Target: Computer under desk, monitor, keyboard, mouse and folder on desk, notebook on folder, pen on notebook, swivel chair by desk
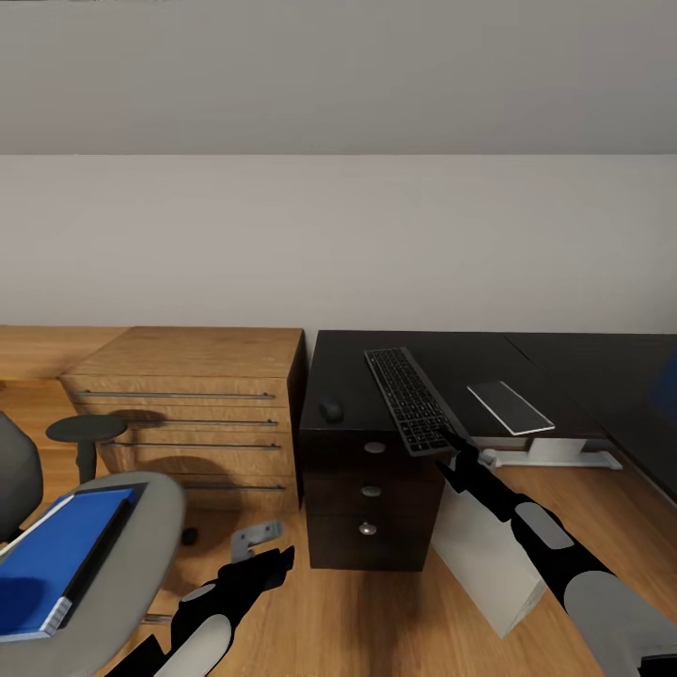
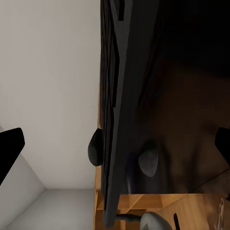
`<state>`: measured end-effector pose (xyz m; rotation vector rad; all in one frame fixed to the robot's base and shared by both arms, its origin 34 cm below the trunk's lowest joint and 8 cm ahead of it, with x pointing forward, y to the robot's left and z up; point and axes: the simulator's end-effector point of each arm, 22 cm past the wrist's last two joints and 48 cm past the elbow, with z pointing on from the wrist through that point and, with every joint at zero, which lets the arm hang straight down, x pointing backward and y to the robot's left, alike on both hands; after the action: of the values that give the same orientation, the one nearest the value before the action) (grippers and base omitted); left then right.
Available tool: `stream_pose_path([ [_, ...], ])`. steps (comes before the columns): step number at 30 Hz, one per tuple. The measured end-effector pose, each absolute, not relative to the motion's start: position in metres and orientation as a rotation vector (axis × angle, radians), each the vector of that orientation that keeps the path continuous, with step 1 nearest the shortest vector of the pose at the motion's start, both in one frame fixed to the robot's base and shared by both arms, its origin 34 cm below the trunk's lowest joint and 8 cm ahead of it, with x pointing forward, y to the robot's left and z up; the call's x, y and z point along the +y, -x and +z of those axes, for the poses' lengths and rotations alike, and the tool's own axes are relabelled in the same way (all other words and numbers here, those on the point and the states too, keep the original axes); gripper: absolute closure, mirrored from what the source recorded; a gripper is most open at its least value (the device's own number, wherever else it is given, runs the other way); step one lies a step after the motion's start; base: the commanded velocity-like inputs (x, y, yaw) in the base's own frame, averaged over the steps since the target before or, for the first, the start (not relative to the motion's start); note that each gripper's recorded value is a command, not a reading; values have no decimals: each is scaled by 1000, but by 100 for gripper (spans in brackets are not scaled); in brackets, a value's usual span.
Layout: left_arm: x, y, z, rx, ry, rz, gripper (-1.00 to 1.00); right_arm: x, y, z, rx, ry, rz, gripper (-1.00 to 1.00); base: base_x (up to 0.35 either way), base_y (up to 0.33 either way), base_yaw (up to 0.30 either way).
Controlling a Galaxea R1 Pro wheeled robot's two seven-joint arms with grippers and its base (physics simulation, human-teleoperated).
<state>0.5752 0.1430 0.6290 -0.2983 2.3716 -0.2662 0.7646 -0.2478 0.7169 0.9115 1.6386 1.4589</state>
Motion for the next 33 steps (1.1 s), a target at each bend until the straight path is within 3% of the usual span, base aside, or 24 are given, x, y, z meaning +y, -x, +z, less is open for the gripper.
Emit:
stream_pose_path([
  [10, 143, -575, 629, 2372, 298, -266, -100, -247, -765, 717, 1641, -911, 1459, -100, 0, 0, 0],
  [11, 143, -575, 629, 2371, 298, -266, -100, -247, -765, 717, 1641, -911, 1459, 100, 0, 0, 0],
  [33, 143, -577, 645, 2371, 295, -265, -100, -248, -767, 734, 1636, -908, 1459, 100, 0, 0, 0],
])
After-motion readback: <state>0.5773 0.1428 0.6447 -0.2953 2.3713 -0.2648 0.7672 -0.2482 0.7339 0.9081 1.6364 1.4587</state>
